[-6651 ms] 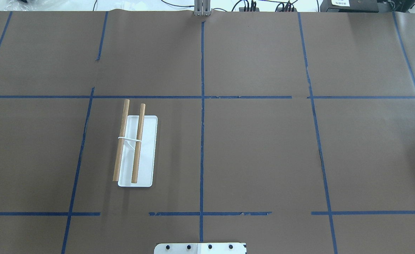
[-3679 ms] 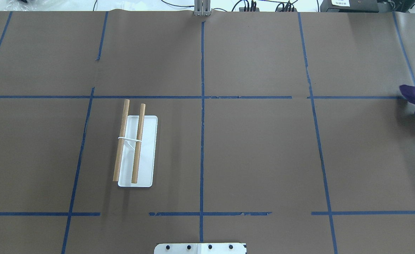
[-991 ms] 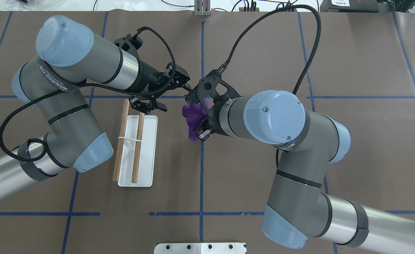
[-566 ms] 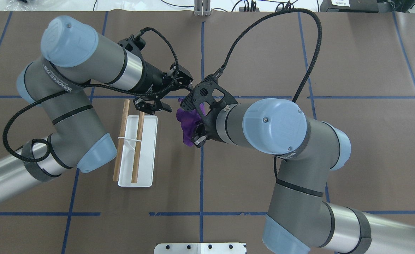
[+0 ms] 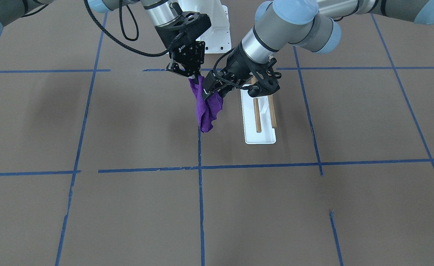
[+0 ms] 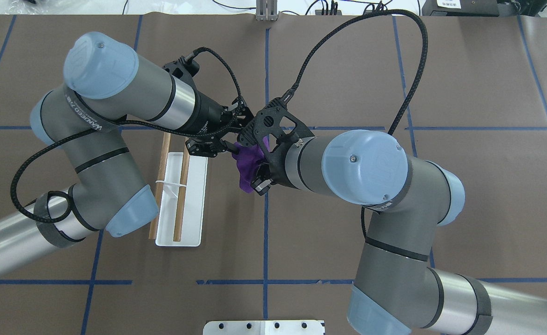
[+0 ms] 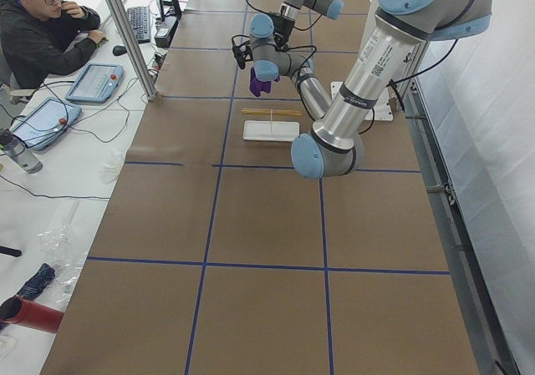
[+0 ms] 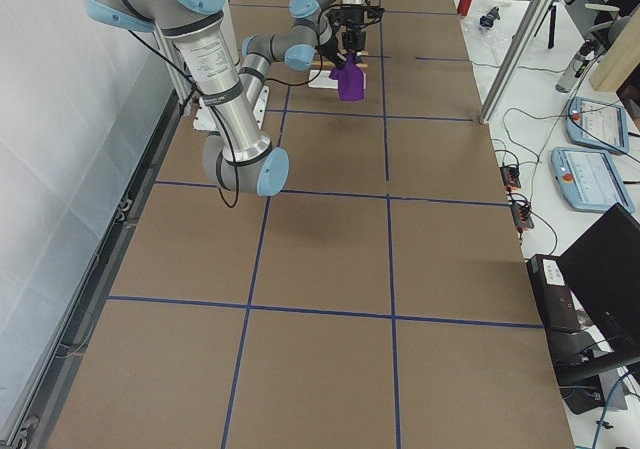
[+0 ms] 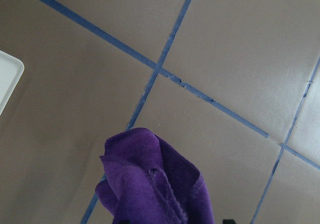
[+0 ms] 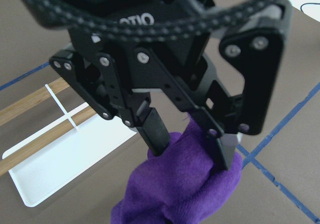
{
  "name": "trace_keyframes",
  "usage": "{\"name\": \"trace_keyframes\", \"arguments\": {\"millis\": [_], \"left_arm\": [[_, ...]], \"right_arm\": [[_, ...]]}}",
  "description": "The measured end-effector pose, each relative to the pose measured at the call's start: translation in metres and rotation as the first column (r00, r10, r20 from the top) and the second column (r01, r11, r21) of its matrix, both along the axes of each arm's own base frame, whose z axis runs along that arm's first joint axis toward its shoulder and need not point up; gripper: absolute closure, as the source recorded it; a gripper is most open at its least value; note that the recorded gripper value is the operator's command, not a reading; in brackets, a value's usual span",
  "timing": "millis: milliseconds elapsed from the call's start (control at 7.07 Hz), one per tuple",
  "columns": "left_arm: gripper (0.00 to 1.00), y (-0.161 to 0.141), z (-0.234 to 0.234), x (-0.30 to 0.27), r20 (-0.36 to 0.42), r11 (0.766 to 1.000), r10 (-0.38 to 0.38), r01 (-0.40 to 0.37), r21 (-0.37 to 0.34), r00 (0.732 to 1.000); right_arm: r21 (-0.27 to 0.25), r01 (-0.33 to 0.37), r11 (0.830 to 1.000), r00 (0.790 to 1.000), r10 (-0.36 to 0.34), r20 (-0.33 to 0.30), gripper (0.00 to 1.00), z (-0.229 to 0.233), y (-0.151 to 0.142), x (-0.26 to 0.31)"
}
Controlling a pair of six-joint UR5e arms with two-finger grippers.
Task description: Hang towel on rack
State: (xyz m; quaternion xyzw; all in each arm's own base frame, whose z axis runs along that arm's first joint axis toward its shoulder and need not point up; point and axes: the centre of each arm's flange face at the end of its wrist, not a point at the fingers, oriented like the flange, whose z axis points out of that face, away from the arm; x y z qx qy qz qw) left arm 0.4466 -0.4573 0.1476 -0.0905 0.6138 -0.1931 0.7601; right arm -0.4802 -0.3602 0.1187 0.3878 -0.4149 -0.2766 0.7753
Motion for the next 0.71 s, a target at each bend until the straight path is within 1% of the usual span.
{"name": "trace_keyframes", "arguments": {"millis": [425, 566, 708], "left_arm": [[1.0, 0.0032, -0.001, -0.001, -0.004, 1.0, 0.008, -0.008, 0.011, 1.0], [1.0, 0.0038, -0.0004, -0.0017, -0.003, 1.0, 0.01, -0.01, 0.014, 1.0], [1.0, 0.0039, 0.0004, -0.002, -0.002, 1.0, 0.01, -0.01, 0.014, 1.0]], "right_arm": [[0.001, 0.001, 1.0, 1.0, -0.001, -0.002, 1.0, 0.001, -0.0004, 0.0001], [0.0, 0.004, 1.0, 1.0, -0.004, -0.002, 0.27, 0.0014, -0.0002, 0.0], [-0.004, 0.006, 1.0, 1.0, -0.006, -0.001, 0.01, 0.0016, -0.0001, -0.0003]]}}
